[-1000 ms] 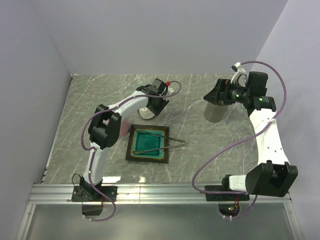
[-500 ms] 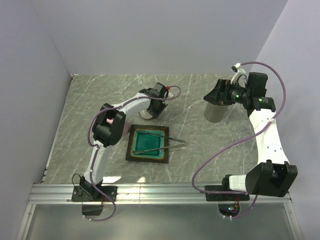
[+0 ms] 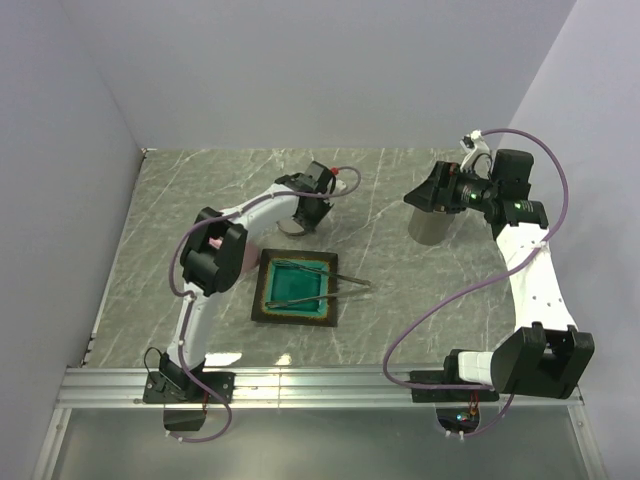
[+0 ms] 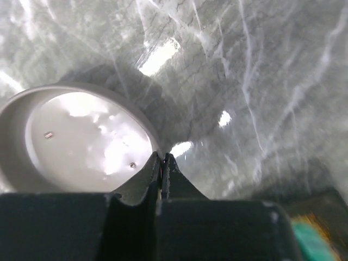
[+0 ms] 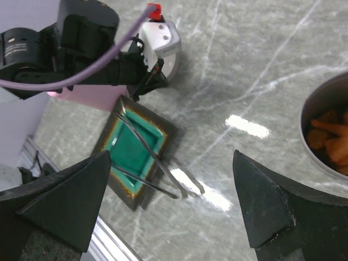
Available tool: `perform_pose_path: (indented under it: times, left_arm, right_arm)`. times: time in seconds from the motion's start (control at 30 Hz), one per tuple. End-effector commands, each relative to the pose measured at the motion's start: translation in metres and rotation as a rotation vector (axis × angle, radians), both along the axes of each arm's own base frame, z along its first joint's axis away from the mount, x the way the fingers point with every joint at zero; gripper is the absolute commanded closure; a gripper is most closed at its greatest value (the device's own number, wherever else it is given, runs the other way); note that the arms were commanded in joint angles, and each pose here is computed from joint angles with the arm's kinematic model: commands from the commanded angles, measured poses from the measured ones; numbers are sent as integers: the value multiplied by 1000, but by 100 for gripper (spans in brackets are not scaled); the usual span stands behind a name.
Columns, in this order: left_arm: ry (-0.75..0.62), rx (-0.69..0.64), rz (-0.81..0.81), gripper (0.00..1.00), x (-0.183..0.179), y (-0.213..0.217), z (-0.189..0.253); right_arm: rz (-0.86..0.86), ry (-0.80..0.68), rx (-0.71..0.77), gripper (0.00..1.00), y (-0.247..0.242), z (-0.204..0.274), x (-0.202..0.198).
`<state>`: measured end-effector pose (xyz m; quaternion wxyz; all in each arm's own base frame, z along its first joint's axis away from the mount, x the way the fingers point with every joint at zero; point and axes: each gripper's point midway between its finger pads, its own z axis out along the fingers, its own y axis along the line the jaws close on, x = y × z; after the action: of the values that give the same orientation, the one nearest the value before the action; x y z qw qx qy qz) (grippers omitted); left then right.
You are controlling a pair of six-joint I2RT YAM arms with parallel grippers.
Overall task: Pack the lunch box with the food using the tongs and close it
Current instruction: Pick up the lid of the lunch box with the left arm, then pass the lid of the lunch box from the left arm to the right
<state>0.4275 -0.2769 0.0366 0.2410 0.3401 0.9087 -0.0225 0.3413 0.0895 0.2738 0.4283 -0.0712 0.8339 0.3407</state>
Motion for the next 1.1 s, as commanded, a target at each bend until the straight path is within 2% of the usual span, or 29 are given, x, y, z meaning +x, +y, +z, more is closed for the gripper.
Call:
perform_pose_path:
  times: [0.0,0.17,0.2,0.23,0.27,0.3,0.33,0.37,0.4,0.43,0.5,0.67,0.8,0.9,1.07]
  left_arm:
    - [-111,-197,-14,100,1,-14,102]
    - [-196,-430,-36,100,-4,-12,180]
    - [-215,-512,-56,100,-8,-8,206]
    - [-197,-566,-35,100,-13,-6,212]
    - [-250,-639,-55,100,-16,-4,243]
    - [-218,-751,-80,100,-24,-2,261]
    - [-198,-809,-84,100,-31,2,260]
    - [-338,-926,-130,100,-30,15,311]
    - [-327,-1051,-159,100,-44,15,333]
    - [-315,-1101,-148,100,-51,21,322]
    - [-455,-1229,-208,100,-68,32,374]
    - [-528,-1417,-339,100,-110,35,419]
    - [-525,-1597,-353,100,-127,40,444]
    - [-494,-1652,-350,100,-132,41,455]
    - [-517,-1673,-389,100,-137,42,465]
  right_arm:
    - [20,-119,65,0,7,34,2]
    - [36,-149,162,0,16,49,10]
    - [32,-163,192,0,17,57,14]
    - [34,-170,212,0,18,62,17]
    - [34,-175,233,0,19,66,19]
    - [33,-188,283,0,22,77,23]
    - [34,-174,316,0,25,80,24]
    - [26,-154,377,0,28,87,28]
    - [38,-204,401,0,31,100,31]
    - [54,-200,434,0,40,105,31]
    - [62,-209,506,0,50,119,35]
    - [168,-175,617,0,107,142,27]
    - [217,-239,657,0,142,163,21]
    - [260,-283,701,1,161,176,20]
    - [239,-218,785,7,183,180,35]
